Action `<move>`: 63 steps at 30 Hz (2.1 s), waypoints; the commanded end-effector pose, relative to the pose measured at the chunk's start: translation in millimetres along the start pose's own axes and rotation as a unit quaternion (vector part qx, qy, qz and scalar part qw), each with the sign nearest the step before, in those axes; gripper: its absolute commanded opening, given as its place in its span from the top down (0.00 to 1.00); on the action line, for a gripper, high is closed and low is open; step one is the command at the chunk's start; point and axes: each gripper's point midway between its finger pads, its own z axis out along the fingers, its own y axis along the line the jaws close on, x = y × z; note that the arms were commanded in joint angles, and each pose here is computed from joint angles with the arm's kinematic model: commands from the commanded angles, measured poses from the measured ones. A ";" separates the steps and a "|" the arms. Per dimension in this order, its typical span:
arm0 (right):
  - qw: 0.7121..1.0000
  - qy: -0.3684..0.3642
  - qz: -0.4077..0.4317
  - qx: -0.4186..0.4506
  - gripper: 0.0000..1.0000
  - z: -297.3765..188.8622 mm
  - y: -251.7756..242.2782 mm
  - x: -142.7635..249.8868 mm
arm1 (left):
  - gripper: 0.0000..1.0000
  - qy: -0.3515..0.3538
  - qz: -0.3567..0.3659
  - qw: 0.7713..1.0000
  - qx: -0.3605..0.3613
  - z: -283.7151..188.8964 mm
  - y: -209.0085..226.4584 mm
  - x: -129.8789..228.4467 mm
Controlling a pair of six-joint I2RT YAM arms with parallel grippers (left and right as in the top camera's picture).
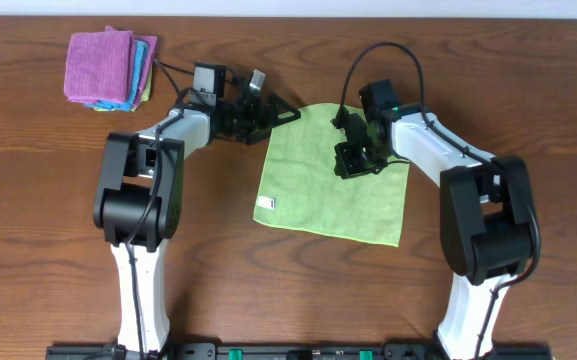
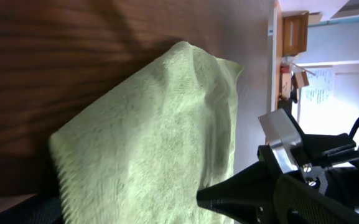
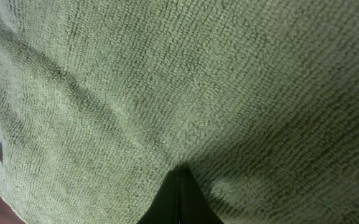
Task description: Fold the cloth
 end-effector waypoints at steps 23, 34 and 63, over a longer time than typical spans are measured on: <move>0.997 0.076 -0.006 0.020 0.99 7.9 -14.3 39.5 | 0.05 -0.089 0.055 0.994 0.025 14.8 -12.1 -40.7; 0.997 0.078 -0.005 0.020 0.99 7.8 -14.3 40.0 | 0.05 -0.132 0.093 0.985 0.062 2.4 -35.5 -63.7; 0.987 -0.147 -0.060 0.031 0.48 -166.6 29.4 -36.1 | 0.04 -0.173 0.267 0.948 0.026 10.0 -84.7 -92.6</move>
